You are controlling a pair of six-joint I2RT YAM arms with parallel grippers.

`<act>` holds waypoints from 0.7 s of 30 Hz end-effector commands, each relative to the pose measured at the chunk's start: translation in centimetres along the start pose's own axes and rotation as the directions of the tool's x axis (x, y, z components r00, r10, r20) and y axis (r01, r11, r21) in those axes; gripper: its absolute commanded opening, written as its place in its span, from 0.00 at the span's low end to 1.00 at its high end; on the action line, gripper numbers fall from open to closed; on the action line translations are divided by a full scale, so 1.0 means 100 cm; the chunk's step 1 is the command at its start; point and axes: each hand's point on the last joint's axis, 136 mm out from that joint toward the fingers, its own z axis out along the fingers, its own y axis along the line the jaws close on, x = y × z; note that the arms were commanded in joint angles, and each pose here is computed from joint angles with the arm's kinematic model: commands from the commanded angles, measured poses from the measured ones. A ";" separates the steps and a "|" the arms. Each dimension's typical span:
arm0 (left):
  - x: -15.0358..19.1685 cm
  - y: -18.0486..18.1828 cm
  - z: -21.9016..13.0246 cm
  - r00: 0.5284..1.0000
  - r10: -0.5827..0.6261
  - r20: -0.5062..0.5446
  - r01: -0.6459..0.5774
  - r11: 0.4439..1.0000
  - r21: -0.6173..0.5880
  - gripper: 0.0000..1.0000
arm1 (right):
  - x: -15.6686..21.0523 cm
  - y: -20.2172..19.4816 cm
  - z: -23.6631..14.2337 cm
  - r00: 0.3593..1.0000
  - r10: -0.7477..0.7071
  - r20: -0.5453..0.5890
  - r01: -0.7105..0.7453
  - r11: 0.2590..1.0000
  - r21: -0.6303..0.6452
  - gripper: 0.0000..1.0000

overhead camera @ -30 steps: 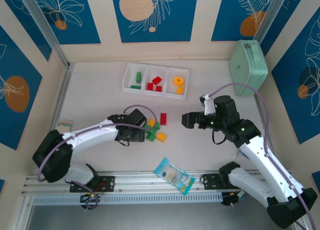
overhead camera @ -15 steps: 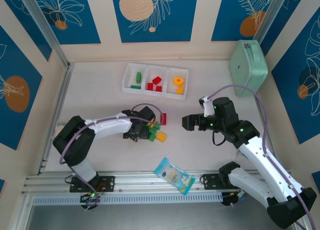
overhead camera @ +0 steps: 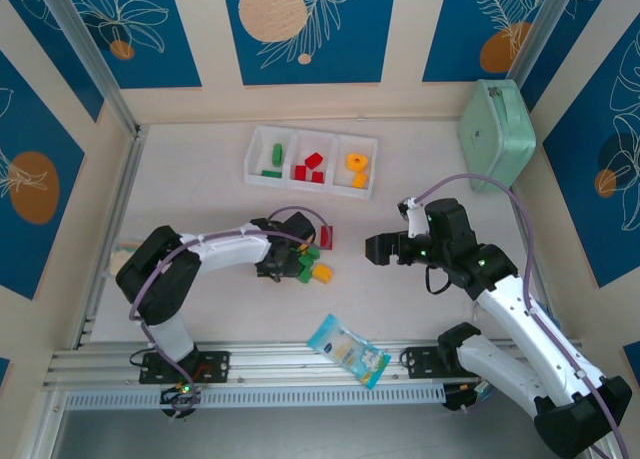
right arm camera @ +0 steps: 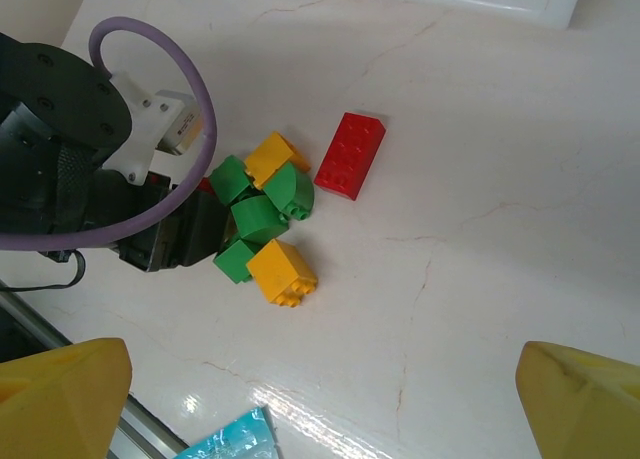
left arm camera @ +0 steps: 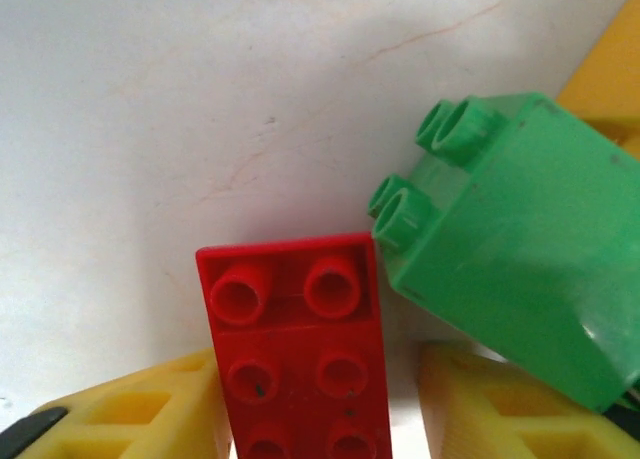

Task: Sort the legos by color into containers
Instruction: Pick up the lego from the center of the table.

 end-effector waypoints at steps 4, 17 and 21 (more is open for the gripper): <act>0.005 0.034 0.010 0.998 -0.056 -0.017 0.055 0.997 -0.057 0.43 | 0.001 -0.001 -0.002 1.000 -0.016 0.012 0.016 1.000 -0.004 0.99; -0.028 0.028 -0.044 0.986 -0.080 0.149 0.072 0.996 0.058 0.18 | 0.000 -0.006 -0.001 1.000 -0.007 0.016 0.007 1.000 0.009 0.99; -0.066 0.020 -0.092 0.960 -0.050 0.276 0.029 0.997 0.077 0.17 | -0.003 -0.007 -0.001 1.000 0.007 0.020 -0.008 1.000 0.017 0.99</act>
